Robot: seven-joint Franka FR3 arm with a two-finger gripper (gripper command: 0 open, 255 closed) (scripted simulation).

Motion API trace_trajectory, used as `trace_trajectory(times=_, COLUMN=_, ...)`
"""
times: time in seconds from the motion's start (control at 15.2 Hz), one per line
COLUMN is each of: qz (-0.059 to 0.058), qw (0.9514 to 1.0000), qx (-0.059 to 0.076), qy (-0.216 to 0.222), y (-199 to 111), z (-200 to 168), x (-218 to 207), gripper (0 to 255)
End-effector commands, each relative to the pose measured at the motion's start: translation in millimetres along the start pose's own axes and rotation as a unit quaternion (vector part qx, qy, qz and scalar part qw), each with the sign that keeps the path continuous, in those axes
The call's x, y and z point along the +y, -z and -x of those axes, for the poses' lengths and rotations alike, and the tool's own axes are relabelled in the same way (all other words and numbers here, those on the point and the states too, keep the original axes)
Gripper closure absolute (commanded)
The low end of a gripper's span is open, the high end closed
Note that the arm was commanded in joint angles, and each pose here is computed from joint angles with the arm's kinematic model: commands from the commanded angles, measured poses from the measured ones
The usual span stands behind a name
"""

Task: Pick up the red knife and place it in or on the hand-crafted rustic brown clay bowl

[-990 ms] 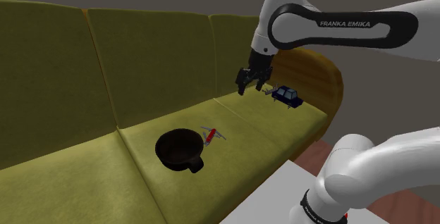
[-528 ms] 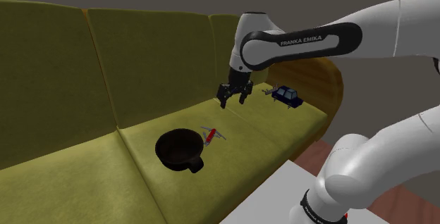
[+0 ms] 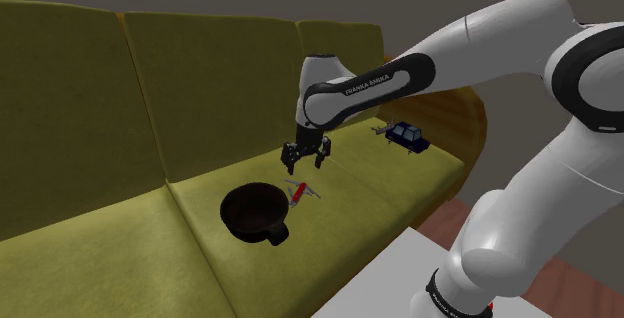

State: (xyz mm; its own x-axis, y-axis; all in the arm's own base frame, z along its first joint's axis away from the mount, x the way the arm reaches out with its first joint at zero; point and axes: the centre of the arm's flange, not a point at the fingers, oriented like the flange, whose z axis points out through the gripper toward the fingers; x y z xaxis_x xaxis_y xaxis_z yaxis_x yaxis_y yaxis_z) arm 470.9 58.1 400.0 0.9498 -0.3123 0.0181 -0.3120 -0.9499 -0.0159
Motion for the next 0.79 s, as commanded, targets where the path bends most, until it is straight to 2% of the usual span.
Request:
trace_trajectory(times=0.0, qz=0.0, qw=1.0, qx=-0.006, qy=-0.008, y=-20.9, z=-12.8, x=-9.1, gripper=0)
trace_trajectory(times=0.53, qz=0.0, qw=0.9999, qx=-0.008, qy=-0.01, y=-65.4, z=-16.0, x=-12.7, gripper=0)
trace_trajectory(times=0.73, qz=0.0, qw=0.9999, qx=-0.008, qy=-0.01, y=-68.4, z=-15.9, x=-12.7, gripper=0)
